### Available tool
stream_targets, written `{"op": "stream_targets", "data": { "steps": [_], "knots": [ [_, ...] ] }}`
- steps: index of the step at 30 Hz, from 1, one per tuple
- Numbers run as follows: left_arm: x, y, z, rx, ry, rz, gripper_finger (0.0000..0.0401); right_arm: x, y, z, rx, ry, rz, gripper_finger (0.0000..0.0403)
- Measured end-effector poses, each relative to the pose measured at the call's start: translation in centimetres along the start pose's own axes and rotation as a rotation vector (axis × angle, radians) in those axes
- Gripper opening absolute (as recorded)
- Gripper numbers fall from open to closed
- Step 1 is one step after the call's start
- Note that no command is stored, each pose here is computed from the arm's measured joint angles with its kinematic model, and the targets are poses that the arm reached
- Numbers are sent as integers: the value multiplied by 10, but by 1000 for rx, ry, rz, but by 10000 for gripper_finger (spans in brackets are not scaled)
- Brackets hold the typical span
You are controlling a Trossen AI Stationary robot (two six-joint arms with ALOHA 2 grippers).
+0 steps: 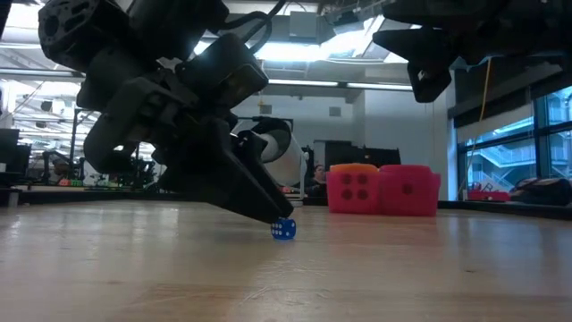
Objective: Pick & Place Dice
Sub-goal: Put the small blue dice into the red bin
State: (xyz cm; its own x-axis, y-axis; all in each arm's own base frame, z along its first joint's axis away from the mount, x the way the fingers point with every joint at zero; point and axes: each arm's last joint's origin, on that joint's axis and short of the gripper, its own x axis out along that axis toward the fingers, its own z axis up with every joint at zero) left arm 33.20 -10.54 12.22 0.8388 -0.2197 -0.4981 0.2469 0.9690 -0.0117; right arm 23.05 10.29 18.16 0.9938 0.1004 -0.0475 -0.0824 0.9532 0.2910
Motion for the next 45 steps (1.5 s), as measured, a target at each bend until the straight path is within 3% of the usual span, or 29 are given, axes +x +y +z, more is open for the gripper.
{"op": "stream_targets", "data": {
  "steps": [21, 32, 45],
  "knots": [
    [6, 1, -6, -26, 3, -28, 157, 0, 0, 0, -8, 0, 0, 139],
    [25, -1, -4, -11, 5, -66, 157, 0, 0, -1, -10, 5, -2, 139],
    [21, 7, -7, -37, 92, -59, 157, 0, 0, 0, -10, 6, -2, 139]
  ]
}}
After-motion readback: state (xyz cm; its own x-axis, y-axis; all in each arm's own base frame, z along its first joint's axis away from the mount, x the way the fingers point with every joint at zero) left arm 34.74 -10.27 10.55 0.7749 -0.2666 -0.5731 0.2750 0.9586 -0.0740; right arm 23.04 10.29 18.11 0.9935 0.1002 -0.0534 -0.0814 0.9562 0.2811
